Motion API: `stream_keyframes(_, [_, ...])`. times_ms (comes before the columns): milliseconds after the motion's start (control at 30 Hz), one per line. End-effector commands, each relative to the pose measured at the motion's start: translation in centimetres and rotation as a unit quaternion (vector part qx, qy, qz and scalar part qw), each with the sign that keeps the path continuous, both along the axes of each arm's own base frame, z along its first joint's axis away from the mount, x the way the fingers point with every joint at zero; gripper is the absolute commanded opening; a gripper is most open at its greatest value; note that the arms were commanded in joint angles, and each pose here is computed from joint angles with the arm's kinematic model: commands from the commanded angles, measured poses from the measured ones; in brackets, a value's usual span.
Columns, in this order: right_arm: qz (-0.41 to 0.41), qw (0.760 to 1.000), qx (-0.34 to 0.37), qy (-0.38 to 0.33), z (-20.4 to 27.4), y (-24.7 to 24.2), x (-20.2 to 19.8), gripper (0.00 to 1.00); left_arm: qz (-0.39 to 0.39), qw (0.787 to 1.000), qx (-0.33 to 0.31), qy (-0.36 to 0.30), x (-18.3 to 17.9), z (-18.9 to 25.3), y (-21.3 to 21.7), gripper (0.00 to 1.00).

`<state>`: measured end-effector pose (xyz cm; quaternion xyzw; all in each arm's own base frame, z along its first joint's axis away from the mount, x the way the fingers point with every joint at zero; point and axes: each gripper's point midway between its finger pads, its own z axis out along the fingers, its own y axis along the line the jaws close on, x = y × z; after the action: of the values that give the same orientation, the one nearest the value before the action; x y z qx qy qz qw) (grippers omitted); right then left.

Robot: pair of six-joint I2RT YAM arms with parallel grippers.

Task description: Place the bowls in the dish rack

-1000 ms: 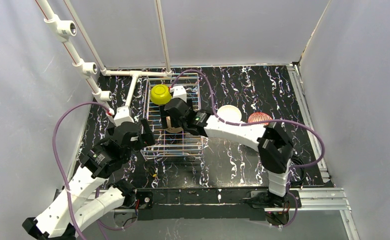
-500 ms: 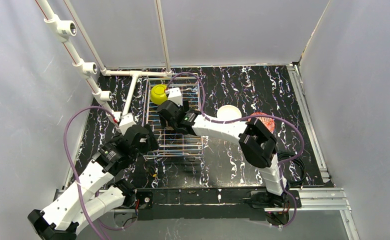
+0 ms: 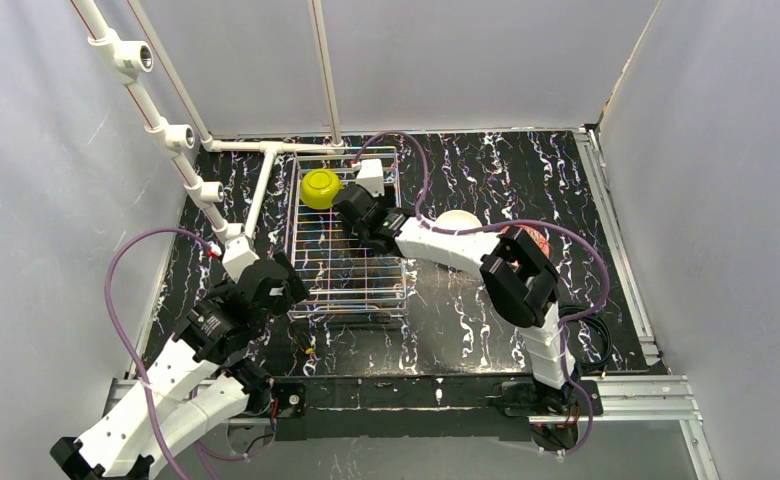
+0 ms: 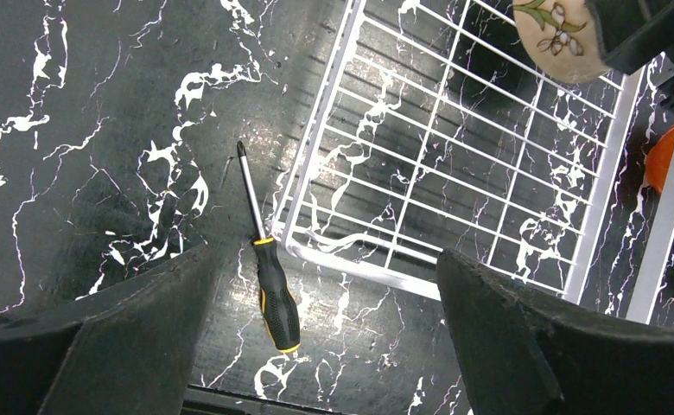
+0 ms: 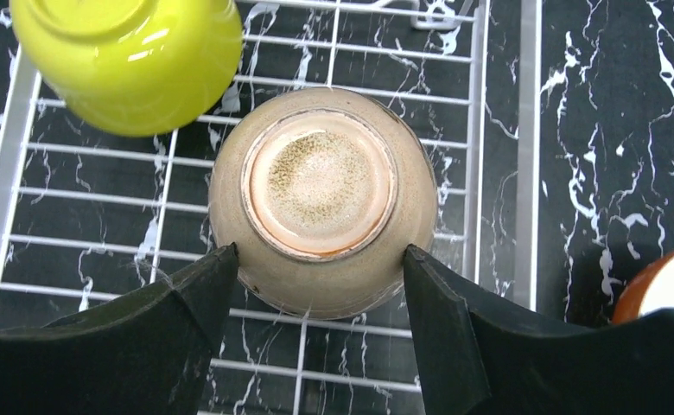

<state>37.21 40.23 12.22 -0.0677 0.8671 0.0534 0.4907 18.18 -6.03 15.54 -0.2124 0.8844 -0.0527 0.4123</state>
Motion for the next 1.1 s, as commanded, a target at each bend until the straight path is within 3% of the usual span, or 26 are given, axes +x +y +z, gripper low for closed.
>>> stream_keyframes(0, [0.009, 0.999, 0.036, -0.014, 0.7, 0.0, 2.8, 0.77, 0.019, 1.0, 0.015, -0.011, 0.1, 0.5, 1.0, 0.98])
stream_keyframes(633, [0.02, 0.998, 0.046, -0.031, -0.8, 0.5, 7.9, 0.76, 0.004, 0.999, 0.025, -0.043, 0.8, 3.6, 1.0, 0.98])
stream_keyframes(800, [-0.01, 0.999, 0.033, -0.029, -1.2, -0.5, 8.5, 0.8, 0.001, 0.998, 0.029, -0.051, 0.9, 4.3, 1.2, 0.98])
stream_keyframes(1067, [0.014, 0.998, 0.053, -0.027, -0.4, 0.1, 8.9, 0.85, -0.007, 0.998, 0.035, -0.053, 0.9, 4.7, 1.2, 0.98])
